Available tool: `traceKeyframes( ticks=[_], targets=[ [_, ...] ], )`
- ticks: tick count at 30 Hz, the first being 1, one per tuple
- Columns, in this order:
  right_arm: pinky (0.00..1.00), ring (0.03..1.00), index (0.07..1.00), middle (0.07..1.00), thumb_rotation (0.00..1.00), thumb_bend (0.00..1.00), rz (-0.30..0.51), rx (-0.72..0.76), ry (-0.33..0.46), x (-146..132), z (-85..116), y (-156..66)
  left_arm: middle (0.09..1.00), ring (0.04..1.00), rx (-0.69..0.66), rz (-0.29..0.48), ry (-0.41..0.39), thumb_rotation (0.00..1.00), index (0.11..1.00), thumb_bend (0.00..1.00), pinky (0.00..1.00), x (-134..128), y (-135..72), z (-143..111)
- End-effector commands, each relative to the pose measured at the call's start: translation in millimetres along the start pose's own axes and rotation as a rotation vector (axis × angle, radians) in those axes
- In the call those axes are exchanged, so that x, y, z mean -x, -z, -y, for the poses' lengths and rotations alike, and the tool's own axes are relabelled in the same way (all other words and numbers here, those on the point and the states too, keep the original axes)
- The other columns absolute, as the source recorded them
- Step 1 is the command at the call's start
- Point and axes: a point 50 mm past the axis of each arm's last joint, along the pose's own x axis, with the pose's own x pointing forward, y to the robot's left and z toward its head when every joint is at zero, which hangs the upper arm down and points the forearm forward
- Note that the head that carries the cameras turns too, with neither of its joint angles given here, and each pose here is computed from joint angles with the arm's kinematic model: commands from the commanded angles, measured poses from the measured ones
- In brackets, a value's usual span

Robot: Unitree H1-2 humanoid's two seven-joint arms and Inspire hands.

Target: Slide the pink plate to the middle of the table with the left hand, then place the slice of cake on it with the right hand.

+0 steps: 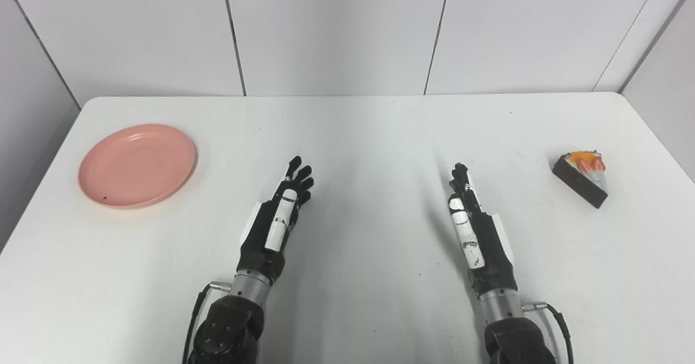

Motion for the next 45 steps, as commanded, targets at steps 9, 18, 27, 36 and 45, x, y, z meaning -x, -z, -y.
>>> traceKeyframes(
  ticks=[9, 18, 27, 36, 45],
  targets=[
    [1.0, 0.991, 1.0, 1.0, 1.0, 0.32, 0.01, -0.004, -0.002, 0.4, 1.2, 0.1, 0.967, 0.955, 0.016, -0.092, -0.011, 1.0, 0.972, 0.4, 0.97, 17.9, 24.2, -4.4],
    [0.99, 0.986, 1.0, 0.997, 1.0, 0.32, 0.01, -0.002, 0.004, 0.3, 0.5, -0.2, 0.968, 0.955, 0.017, -0.09, -0.009, 1.0, 0.972, 0.4, 0.97, 18.0, 23.7, -4.7],
    [0.99, 0.988, 1.0, 1.0, 1.0, 0.32, 0.011, -0.008, 0.001, 0.0, 1.0, 0.5, 0.968, 0.956, 0.02, -0.09, -0.013, 1.0, 0.973, 0.4, 0.97, 17.7, 24.4, -4.2],
    [1.0, 0.995, 1.0, 1.0, 1.0, 0.32, 0.003, -0.01, -0.001, 2.2, 4.9, -1.5, 0.967, 0.957, 0.021, -0.097, -0.007, 1.0, 0.971, 0.41, 0.98, 16.2, 27.5, 1.9],
    [0.99, 0.996, 1.0, 1.0, 1.0, 0.33, 0.025, -0.022, -0.004, 5.2, 22.2, 6.8, 0.978, 0.962, 0.02, -0.112, 0.006, 1.0, 0.983, 0.41, 0.98, 10.0, 36.3, 24.3]
  ],
)
